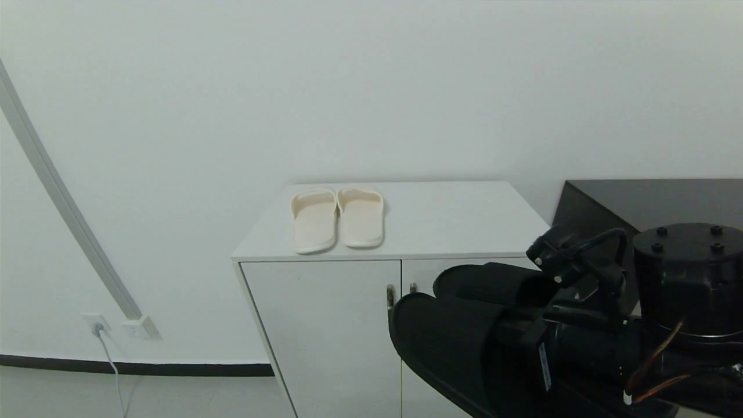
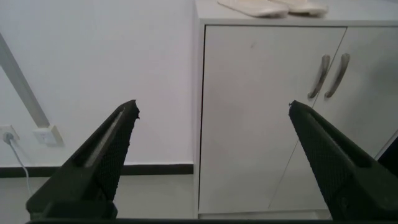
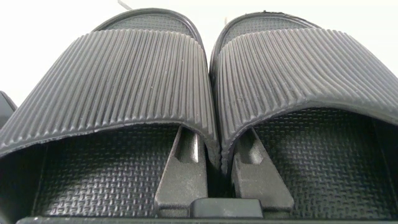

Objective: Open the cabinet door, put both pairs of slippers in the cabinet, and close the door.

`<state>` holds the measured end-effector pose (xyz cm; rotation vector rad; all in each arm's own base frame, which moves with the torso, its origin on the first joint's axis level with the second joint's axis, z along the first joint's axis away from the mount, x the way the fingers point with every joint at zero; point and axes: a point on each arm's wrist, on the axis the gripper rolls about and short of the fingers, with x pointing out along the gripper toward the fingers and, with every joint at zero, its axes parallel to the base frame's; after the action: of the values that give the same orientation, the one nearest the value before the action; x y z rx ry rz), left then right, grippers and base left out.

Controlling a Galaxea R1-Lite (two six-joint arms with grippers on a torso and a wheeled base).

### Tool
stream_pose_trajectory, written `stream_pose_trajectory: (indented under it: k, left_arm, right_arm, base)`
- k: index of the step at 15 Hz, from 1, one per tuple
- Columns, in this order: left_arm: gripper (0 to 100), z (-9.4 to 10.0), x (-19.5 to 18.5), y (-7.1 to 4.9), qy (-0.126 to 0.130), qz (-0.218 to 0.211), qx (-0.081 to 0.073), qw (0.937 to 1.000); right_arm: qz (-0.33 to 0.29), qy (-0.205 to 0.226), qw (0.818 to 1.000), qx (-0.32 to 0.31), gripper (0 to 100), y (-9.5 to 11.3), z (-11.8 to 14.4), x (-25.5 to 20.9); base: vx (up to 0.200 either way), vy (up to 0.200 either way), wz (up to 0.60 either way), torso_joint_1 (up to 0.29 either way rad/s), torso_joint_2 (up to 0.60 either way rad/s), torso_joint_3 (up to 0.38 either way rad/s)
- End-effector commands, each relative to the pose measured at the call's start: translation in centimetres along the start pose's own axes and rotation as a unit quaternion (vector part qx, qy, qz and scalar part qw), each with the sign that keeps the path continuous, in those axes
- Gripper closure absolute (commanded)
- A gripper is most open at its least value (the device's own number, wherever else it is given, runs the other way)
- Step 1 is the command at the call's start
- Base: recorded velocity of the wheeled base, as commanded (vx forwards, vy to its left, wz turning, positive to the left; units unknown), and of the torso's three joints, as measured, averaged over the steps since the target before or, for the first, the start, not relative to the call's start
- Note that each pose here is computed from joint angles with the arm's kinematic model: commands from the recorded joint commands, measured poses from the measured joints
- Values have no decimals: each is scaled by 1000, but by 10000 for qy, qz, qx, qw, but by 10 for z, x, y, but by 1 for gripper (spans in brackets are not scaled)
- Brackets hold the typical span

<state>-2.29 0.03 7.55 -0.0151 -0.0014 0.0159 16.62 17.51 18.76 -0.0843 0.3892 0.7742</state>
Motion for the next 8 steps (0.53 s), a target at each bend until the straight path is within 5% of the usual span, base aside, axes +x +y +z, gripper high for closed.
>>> stream_pose_trajectory:
  k: [1, 8]
  left_arm:
    - [0, 0, 0, 0, 6, 5, -1, 10000]
    - [0, 0, 0, 0, 6, 5, -1, 10000]
  right_arm:
    - [5, 17, 10000, -45, 100, 0, -1, 1]
    - [-15, 108, 9999, -30, 100, -2, -8, -2]
  base:
    - [0, 0, 0, -207, 530, 320]
    - [0, 0, 0, -190, 510, 318]
